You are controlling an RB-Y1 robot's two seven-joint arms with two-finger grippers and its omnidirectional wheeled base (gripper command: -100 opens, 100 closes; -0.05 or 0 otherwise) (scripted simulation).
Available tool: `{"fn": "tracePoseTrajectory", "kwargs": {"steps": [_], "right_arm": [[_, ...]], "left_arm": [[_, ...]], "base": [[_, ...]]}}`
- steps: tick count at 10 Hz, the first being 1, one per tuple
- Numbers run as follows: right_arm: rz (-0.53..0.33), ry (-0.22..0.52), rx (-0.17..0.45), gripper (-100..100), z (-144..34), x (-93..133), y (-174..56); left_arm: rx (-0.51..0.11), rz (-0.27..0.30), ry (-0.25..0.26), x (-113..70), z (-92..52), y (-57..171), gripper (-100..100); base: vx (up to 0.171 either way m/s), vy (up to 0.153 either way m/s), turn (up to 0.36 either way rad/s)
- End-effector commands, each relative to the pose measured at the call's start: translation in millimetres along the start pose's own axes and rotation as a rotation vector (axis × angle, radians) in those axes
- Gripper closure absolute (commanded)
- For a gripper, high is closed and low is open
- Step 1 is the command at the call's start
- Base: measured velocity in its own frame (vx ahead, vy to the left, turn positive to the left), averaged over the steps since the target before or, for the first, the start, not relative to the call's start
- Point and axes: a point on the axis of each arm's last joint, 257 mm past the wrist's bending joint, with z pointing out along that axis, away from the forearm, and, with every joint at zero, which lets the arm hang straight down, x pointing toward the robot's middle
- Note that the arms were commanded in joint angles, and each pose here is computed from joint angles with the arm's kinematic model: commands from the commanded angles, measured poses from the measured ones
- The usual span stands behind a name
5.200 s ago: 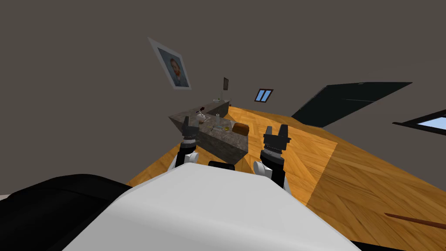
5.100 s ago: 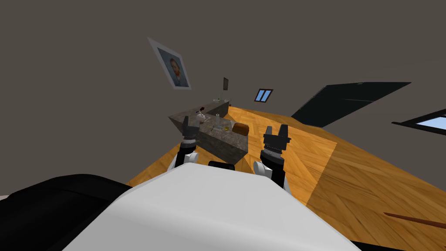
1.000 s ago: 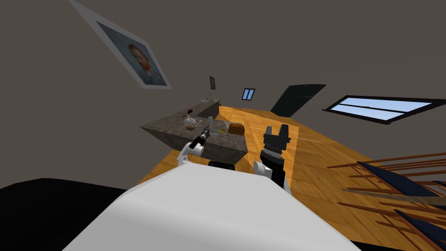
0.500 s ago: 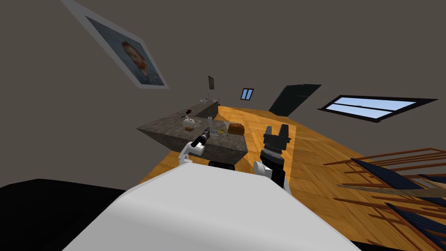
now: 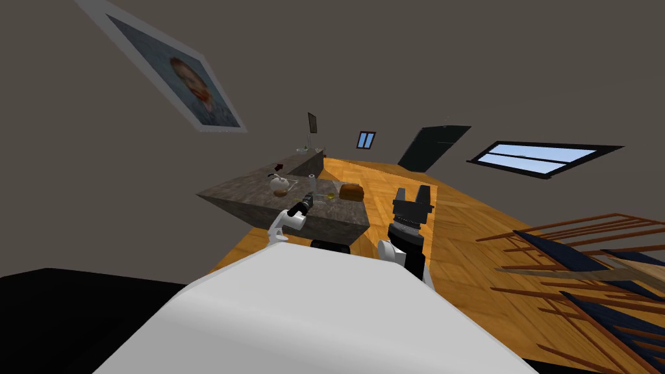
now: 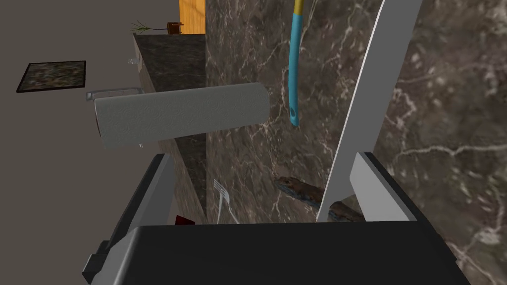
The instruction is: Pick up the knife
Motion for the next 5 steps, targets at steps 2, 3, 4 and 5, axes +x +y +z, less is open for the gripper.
{"fn": "tracePoseTrajectory", "kwargs": {"steps": [2, 3, 4, 5], "right_arm": [[0.0, 0.0, 0.0, 0, 0.0, 0.0, 0.0], [0.0, 0.0, 0.0, 0, 0.0, 0.0, 0.0], [0.0, 0.0, 0.0, 0, 0.0, 0.0, 0.0], [0.0, 0.0, 0.0, 0, 0.0, 0.0, 0.0]], "left_arm": [[-0.073, 0.007, -0.017, -0.8, 4.3, 17.8, -100], [-0.102, 0.011, -0.025, -2.4, 5.2, 24.3, -100], [-0.13, 0.016, -0.033, -4.5, 5.6, 30.6, -100], [-0.152, 0.021, -0.041, -6.5, 5.8, 35.5, -100]], "base": [[0.01, 0.019, -0.063], [0.015, 0.026, -0.061], [0.017, 0.023, -0.066], [0.012, 0.023, -0.053]]}}
